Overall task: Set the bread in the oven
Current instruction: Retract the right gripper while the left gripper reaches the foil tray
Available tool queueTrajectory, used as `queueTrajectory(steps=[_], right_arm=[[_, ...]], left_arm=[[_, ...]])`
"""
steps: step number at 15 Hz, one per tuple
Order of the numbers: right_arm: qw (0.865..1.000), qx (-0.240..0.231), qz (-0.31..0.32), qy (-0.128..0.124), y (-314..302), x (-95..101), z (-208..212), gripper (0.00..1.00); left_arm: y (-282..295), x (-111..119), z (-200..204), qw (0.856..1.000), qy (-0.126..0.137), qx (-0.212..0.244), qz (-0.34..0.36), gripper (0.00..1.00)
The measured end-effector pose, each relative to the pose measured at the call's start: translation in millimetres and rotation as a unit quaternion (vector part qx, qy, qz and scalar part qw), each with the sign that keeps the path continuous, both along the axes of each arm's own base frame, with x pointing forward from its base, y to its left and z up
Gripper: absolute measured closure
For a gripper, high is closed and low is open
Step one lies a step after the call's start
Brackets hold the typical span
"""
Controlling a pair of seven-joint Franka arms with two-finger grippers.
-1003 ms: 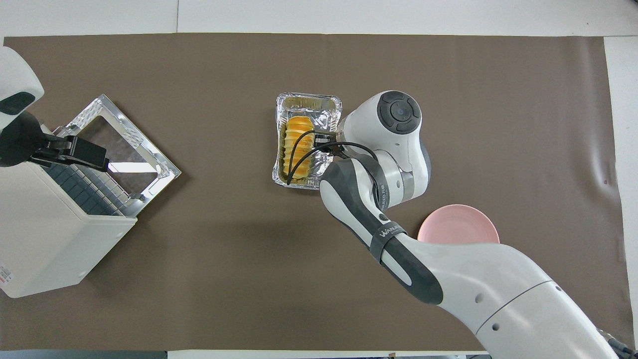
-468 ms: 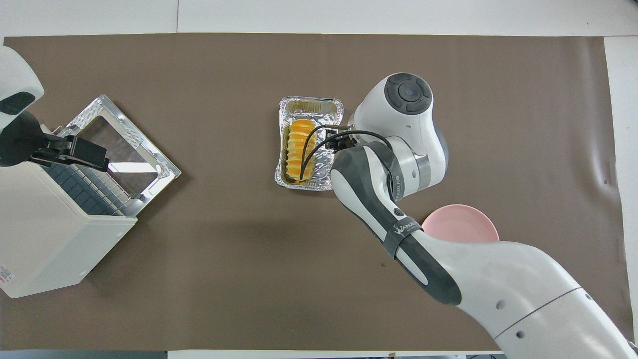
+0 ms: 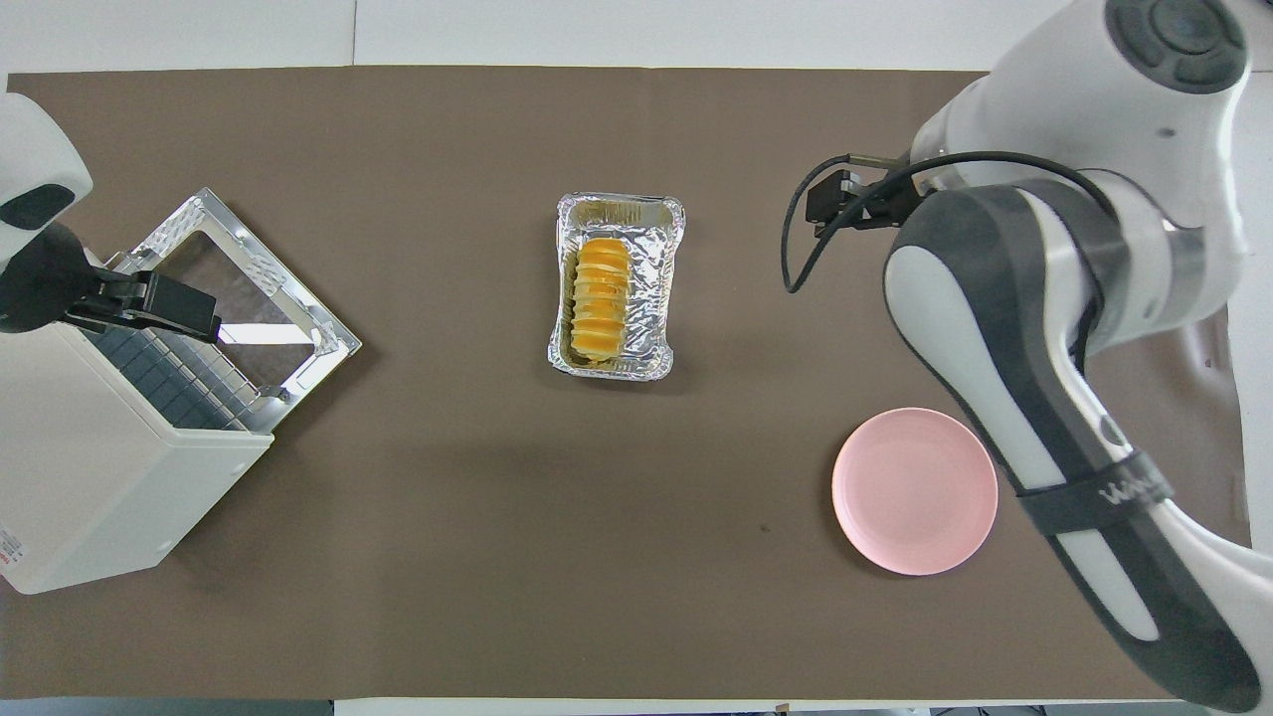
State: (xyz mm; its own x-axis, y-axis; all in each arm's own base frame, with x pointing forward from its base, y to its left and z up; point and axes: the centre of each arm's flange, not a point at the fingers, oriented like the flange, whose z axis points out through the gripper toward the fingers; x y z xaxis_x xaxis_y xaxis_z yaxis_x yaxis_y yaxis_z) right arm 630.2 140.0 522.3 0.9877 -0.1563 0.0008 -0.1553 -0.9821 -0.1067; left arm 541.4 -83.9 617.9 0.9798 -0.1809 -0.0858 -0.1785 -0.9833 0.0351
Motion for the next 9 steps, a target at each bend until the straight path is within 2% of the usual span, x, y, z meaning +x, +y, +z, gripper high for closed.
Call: queueTrajectory(steps=[3,5,7,9], right_arm=[[1.0,-0.011,0.027,0.011,-69.6,-23.1,46.8,0.0],[0.999,-0.011,0.042,0.021,-103.7,-40.7,63.8,0.0],[0.998,-0.021,0.044,0.034,-115.2,-58.5,63.0,0.0],[0.998,-0.028,0.045,0.044,-116.8,-73.1,42.7,0.0]], left_arm=[[-2.8,-1.4,1.8,1.0,-0.002,0.0,-0.003,0.0],[-6.6,-3.1,3.7,1.0,-0.003,0.0,-0.002,0.0],[-16.7,-3.8,5.8,1.0,-0.011,0.0,0.002,0.0],[-35.6,-1.9,9.9,0.999,-0.034,-0.003,0.035,0.0]])
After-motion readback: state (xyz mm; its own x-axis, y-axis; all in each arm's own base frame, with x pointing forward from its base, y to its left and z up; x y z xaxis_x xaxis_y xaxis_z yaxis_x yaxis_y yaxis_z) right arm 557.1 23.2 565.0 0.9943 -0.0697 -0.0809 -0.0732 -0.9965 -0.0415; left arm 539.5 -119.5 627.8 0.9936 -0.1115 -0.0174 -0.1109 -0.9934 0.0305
